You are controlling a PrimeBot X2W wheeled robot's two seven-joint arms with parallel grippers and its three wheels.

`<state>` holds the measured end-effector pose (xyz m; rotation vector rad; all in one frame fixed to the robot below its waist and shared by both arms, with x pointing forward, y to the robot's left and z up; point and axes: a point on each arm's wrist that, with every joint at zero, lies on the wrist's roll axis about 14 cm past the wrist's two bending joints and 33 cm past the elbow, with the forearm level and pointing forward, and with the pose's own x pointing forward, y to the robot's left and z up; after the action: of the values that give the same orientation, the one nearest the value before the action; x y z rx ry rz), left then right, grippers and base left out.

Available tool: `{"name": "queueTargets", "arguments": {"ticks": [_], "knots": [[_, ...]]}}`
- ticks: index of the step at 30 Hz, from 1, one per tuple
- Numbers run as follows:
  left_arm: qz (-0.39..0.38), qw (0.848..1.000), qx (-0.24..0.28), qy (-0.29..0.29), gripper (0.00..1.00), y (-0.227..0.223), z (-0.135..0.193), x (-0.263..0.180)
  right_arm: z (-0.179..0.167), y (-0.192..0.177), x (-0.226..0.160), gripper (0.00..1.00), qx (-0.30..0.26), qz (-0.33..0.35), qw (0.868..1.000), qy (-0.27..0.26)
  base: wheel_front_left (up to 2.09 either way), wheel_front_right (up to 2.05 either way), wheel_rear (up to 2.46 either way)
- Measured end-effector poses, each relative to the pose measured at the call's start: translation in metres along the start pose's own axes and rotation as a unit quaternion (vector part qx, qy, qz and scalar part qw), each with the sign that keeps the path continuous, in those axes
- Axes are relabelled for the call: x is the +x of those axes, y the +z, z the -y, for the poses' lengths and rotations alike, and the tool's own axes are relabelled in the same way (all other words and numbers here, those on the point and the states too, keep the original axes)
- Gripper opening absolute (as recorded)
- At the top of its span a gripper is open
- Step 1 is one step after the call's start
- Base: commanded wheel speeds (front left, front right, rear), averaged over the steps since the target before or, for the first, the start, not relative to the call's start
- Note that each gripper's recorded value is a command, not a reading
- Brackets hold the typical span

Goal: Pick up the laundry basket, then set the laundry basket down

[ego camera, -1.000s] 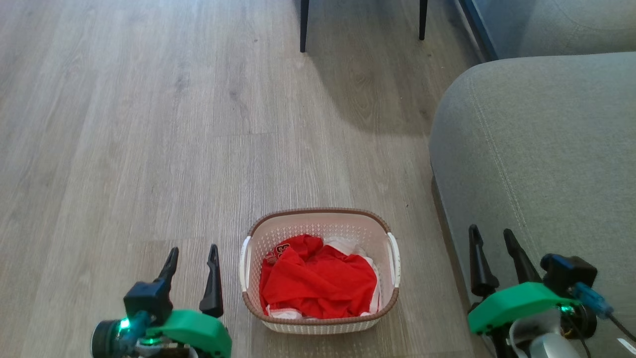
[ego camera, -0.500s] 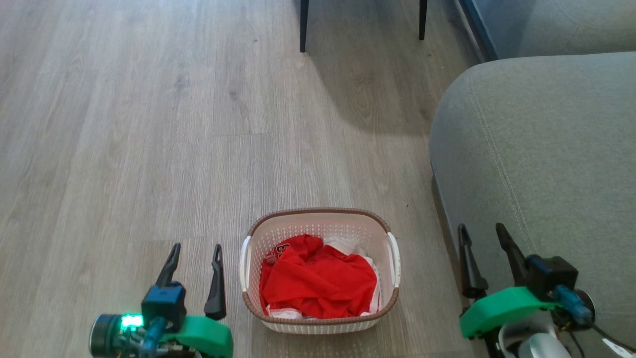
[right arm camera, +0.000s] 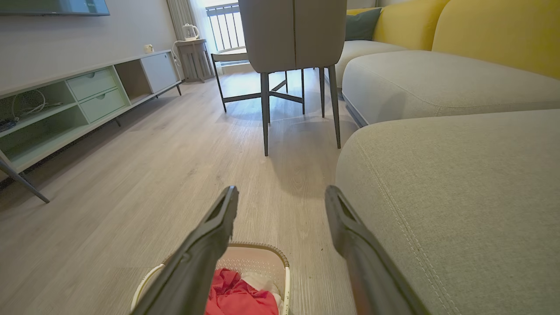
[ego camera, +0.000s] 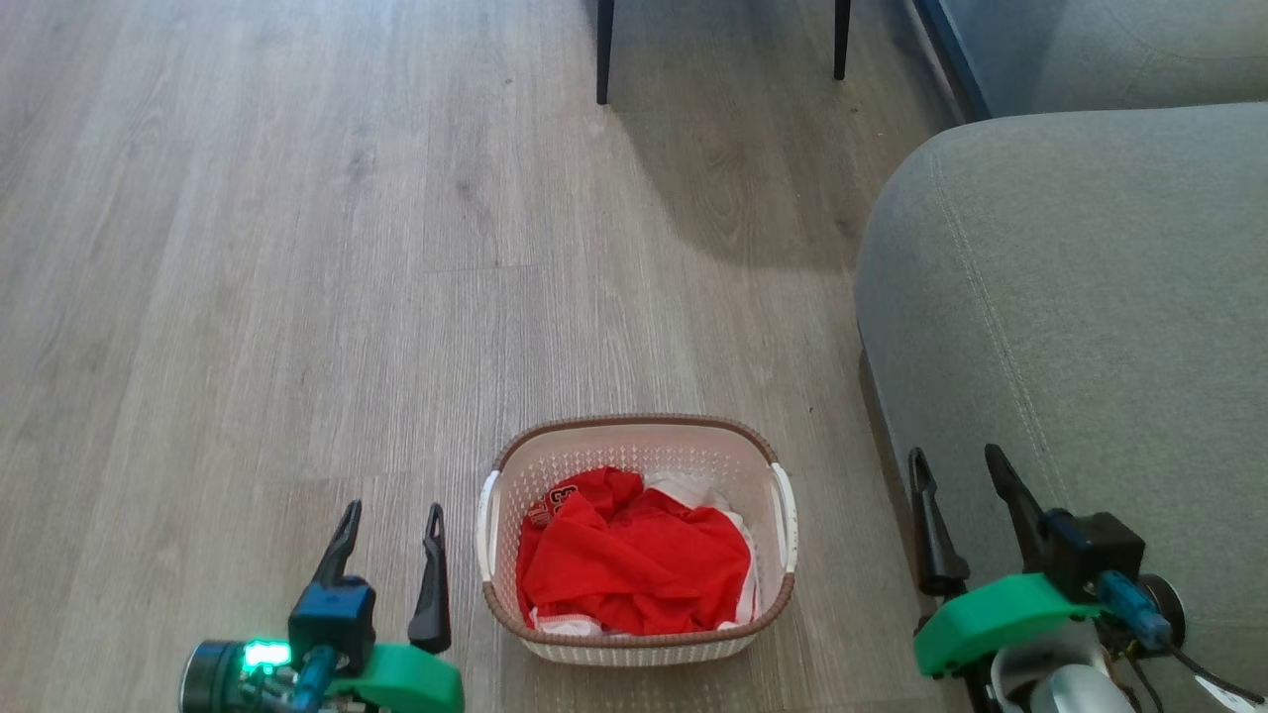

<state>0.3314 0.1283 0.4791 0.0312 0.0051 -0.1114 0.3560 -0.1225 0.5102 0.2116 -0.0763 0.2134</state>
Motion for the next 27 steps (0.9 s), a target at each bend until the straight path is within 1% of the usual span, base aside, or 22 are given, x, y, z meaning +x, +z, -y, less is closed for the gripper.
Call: {"name": "queueTargets", "arguments": {"ticks": [20, 27], "knots": [[-0.006, 1.000, 0.001, -0.001, 1.00, -0.0038, -0.0003, 0.0006, 0.0020, -0.0020, -0.0014, 1.00, 0.000, -0.003, 1.000, -0.003, 0.00, 0.00, 0.00], [-0.014, 1.000, -0.003, -0.001, 1.00, -0.0087, 0.0008, 0.0021, 0.0041, -0.0086, -0.0003, 1.00, 0.002, -0.013, 1.000, -0.006, 0.00, 0.00, 0.00]]}}
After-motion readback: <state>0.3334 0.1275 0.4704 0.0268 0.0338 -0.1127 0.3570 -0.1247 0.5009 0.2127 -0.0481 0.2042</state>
